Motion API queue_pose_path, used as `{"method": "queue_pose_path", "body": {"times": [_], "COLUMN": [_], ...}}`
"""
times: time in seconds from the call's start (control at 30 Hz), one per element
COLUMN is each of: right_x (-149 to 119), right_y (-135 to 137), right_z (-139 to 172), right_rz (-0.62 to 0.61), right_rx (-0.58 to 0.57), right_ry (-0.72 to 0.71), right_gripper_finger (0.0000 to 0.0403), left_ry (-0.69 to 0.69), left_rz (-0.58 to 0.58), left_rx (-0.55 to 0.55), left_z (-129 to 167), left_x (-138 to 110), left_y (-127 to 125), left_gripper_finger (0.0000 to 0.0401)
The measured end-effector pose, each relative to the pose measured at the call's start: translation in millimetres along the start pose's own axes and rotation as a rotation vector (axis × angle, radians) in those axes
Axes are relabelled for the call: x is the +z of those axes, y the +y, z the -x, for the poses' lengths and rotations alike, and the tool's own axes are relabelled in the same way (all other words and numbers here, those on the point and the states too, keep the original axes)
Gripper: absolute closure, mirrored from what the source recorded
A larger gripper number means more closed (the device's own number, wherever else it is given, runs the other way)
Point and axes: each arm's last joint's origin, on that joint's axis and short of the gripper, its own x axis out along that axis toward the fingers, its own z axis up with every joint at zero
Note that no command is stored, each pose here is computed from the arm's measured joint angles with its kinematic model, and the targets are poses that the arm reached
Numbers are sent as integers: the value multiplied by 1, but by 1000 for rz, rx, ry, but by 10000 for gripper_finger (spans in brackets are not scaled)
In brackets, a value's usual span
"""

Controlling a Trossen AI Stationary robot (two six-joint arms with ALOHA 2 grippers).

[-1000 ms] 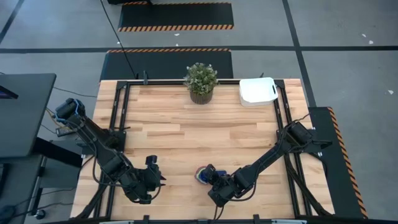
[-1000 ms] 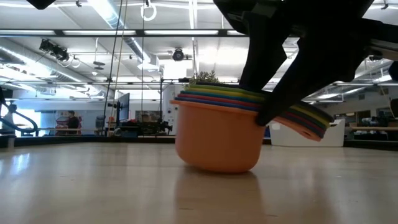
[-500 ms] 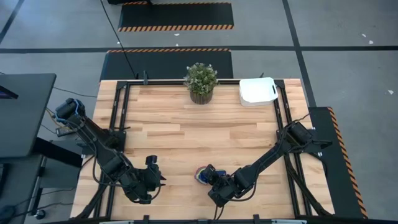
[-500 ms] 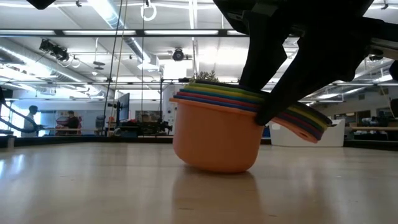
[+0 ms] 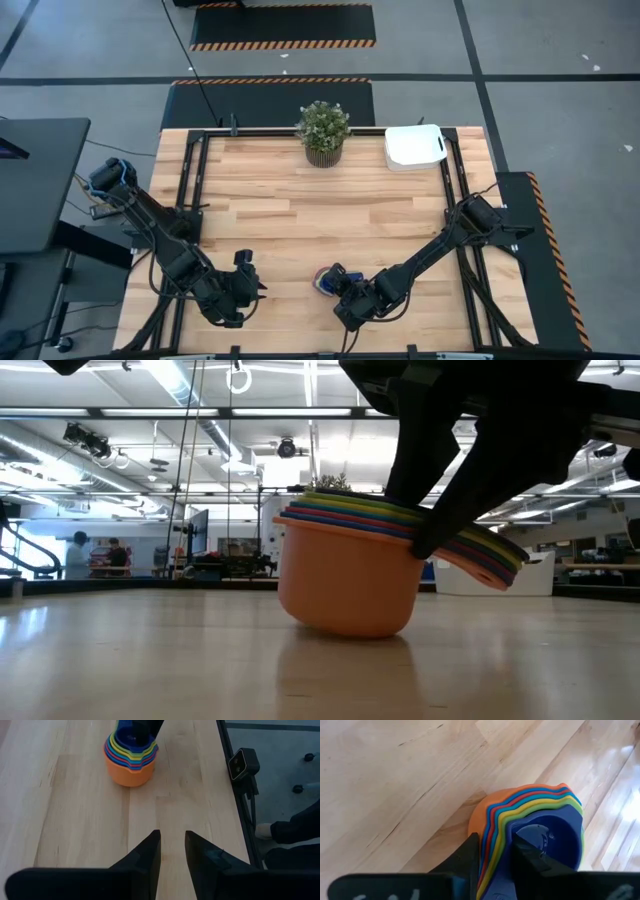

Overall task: Nest measuring cups in basket
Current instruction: Put the stacked measuring cups into the white bin

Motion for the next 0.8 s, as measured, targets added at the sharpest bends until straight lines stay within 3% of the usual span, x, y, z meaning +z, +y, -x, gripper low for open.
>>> {"method": "queue_pose_path", "body": {"times": [0.8], "right_x": [-2], "right_y": [-3], "right_z": [6], "right_rz": [1], "right_rx": [9], "right_ry": [3], "right_gripper_finger": [316], "left_ry": [0], "left_rz": [-1], "left_rx": [0], "left_z": [0], "left_x": [0], "left_y": [0], "left_gripper_finger": [305]}}
